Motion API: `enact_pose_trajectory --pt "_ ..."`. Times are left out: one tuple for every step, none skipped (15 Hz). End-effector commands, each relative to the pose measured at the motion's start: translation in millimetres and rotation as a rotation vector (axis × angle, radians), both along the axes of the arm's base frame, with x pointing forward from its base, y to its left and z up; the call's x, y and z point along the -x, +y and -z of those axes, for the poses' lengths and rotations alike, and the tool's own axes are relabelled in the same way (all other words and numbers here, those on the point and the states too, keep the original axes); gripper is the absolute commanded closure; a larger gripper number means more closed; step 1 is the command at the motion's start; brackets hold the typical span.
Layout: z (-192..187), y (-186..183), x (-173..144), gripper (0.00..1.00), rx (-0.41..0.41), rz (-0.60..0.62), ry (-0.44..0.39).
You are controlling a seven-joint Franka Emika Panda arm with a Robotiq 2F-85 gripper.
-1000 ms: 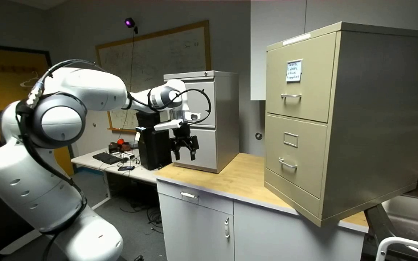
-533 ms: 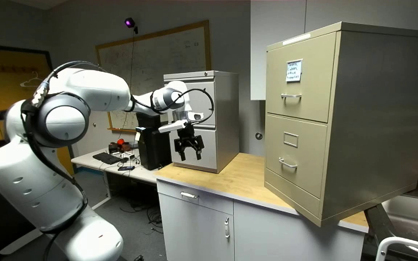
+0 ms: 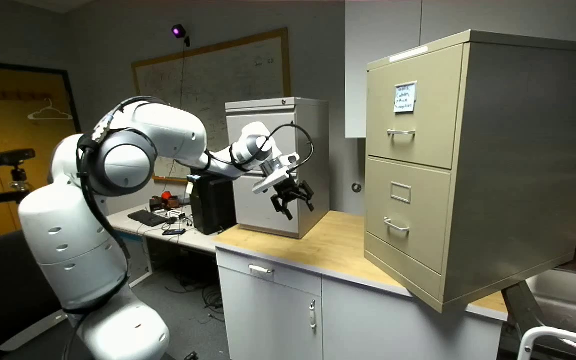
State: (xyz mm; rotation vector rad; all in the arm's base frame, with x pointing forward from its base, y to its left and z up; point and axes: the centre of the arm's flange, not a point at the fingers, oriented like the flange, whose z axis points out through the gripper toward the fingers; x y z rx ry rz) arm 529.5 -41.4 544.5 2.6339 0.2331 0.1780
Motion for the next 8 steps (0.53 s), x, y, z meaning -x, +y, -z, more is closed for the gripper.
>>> enact_pose_trajectory --pt "-12 -35 -48 0.0 0.083 -0.045 -0.072" --pt "-16 -46 -57 0.0 0.1 -0.044 -0.095" --pt "-21 -58 -65 0.0 0.114 -0.038 -0.116" --pt "-25 -70 -73 0.0 0.129 -0.03 -0.134" --pt "-30 -83 -80 0.0 0.134 -0.017 -0.147" --pt "-35 -96 -86 0.0 0.137 -0.004 -0.157" --pt "-39 -109 -91 0.0 0.131 0.01 -0.161" --pt "-41 -120 -95 0.0 0.127 0.022 -0.161"
